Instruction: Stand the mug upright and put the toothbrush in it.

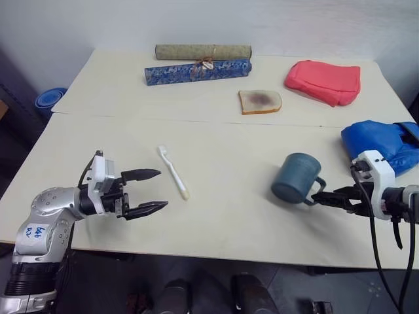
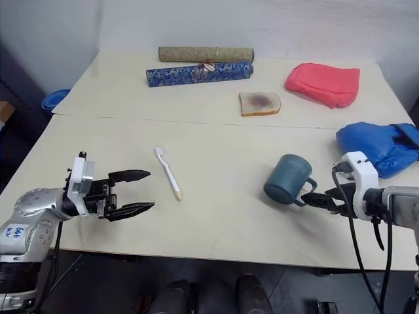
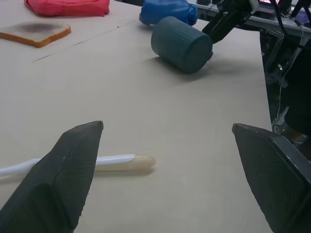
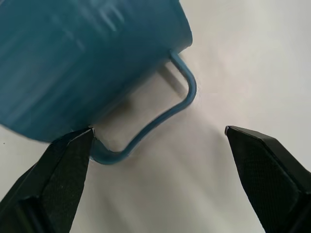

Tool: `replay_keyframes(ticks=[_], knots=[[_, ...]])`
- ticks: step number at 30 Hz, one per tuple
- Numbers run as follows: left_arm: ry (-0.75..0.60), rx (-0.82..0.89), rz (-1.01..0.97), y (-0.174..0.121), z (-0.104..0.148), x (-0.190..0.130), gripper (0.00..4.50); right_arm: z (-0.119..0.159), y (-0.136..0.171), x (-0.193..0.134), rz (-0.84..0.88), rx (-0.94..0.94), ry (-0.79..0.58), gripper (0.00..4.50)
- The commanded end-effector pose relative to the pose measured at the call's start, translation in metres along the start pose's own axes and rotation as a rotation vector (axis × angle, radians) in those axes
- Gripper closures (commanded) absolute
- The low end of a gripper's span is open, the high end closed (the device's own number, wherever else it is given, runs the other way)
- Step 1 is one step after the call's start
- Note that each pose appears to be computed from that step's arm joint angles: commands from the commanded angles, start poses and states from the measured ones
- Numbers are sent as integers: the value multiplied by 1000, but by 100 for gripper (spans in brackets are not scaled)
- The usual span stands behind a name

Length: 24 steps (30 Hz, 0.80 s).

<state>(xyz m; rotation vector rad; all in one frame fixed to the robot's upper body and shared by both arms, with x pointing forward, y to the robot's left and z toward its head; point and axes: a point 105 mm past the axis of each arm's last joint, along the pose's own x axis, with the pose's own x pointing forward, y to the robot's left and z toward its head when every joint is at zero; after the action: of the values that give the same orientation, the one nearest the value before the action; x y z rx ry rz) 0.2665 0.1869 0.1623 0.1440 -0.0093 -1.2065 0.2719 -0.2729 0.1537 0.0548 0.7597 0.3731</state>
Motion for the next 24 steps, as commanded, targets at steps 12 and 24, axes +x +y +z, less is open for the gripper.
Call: replay_keyframes(ticks=[12,24], knots=[[-25,55,15,-4,15,1,0,-12,-16,19,-99,101,177,2],[-28,60,26,-11,11,0,0,-7,4,56,-8,183,200,197]])
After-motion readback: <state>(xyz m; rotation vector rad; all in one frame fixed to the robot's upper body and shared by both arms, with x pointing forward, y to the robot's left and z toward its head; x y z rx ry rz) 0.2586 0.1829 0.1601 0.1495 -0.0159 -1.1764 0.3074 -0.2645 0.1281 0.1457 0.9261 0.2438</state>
